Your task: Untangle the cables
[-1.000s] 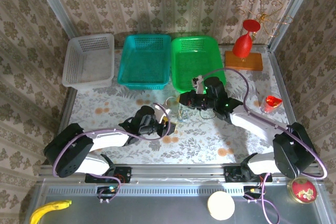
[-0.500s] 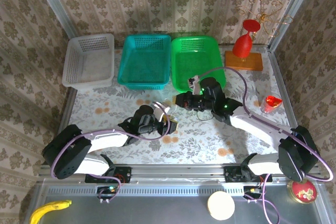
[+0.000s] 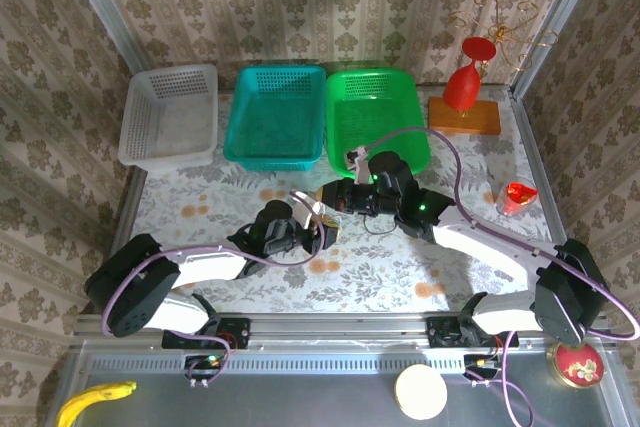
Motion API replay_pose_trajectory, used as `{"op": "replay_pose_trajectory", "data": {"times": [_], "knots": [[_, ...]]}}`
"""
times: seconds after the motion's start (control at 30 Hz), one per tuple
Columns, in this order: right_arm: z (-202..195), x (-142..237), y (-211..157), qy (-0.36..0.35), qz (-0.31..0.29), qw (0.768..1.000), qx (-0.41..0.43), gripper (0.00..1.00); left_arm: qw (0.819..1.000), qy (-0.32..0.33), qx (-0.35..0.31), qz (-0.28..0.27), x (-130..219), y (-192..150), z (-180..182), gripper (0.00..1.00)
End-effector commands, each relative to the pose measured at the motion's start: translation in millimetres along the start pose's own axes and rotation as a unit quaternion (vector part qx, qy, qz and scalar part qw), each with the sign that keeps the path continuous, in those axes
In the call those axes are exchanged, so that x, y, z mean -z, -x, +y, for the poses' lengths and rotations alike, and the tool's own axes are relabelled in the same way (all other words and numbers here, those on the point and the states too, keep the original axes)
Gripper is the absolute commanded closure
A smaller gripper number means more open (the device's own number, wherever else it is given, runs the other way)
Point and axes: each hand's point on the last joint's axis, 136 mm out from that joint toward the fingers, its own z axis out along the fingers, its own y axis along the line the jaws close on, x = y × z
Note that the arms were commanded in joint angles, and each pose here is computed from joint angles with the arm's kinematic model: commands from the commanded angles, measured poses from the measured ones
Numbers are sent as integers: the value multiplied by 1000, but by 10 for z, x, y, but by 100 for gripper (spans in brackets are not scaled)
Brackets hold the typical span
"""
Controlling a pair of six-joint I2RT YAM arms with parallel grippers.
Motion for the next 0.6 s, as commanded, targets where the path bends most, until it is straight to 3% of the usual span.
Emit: {"op": "replay_pose_trajectory", "data": {"times": [0.0,0.13,0.4,0.57], "knots": [[133,36,78,7,-18,1000,-1,100,999,3,2,-32,60,133,-20,42],[164,-11,79,15,-16,1000,-9,100,1000,8,6,-30,54,90,9,43],[597,106,331,60,-30,998,6,100,999,21,28,-3,-26,-289,179,71],[1075,419,714,108,-69,991,26,100,998,25,59,14,-79,-608,299,72]]}}
